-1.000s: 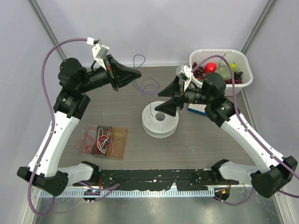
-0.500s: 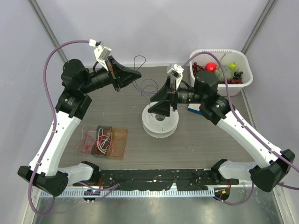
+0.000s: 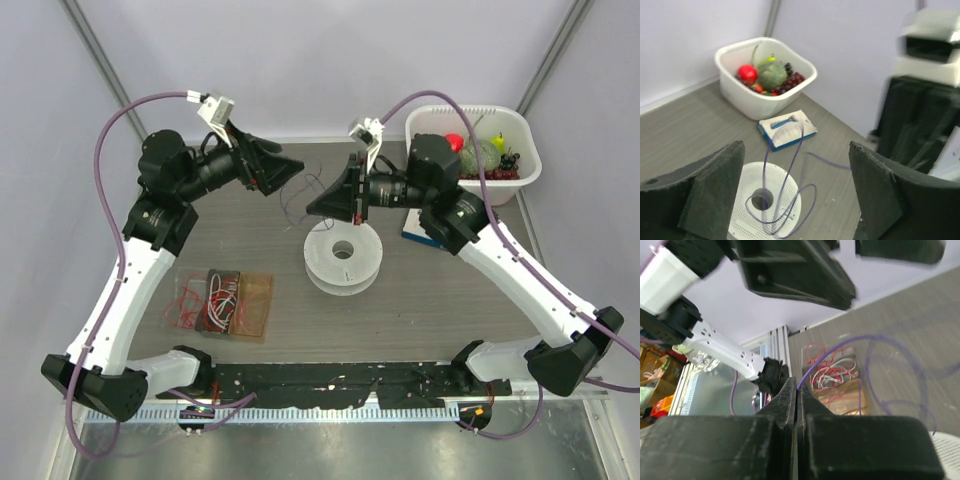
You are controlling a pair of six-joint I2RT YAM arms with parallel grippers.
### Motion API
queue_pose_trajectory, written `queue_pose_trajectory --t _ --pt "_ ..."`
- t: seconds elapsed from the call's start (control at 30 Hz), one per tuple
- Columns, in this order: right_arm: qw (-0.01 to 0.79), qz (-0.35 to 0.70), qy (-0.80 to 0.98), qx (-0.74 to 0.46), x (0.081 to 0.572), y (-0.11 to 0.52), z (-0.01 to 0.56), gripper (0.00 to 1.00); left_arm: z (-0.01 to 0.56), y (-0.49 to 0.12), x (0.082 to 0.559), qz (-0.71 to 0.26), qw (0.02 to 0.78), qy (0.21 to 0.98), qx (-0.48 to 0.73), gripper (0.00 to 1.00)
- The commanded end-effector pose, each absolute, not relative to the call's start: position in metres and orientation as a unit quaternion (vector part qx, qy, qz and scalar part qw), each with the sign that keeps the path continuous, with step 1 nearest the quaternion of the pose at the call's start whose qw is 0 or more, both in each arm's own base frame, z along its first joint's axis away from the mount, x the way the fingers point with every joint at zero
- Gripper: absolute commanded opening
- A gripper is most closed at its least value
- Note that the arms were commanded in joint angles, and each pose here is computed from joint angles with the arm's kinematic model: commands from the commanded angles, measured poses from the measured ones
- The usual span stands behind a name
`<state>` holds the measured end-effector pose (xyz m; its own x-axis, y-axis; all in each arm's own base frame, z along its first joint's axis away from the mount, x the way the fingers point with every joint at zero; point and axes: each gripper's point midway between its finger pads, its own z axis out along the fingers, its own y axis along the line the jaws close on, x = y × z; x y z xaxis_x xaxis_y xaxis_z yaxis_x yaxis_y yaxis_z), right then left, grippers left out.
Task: Wrap the cables
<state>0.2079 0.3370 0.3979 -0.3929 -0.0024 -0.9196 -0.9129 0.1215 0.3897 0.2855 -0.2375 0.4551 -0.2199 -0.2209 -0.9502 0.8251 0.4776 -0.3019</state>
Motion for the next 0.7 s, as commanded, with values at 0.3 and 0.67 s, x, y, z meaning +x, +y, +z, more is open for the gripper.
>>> queue_pose_trajectory --t 0.3,0.67 --pt "0.642 0.495 0.462 -0.360 0.209 0.285 0.593 0.01 0.413 -0.194 0.309 -0.502 0.529 0.662 0.174 1.00" --pt "0.667 0.459 0.457 -0.367 0.215 0.275 0.595 0.01 0.454 -0.206 0.271 -0.454 0.595 0.572 0.334 0.88"
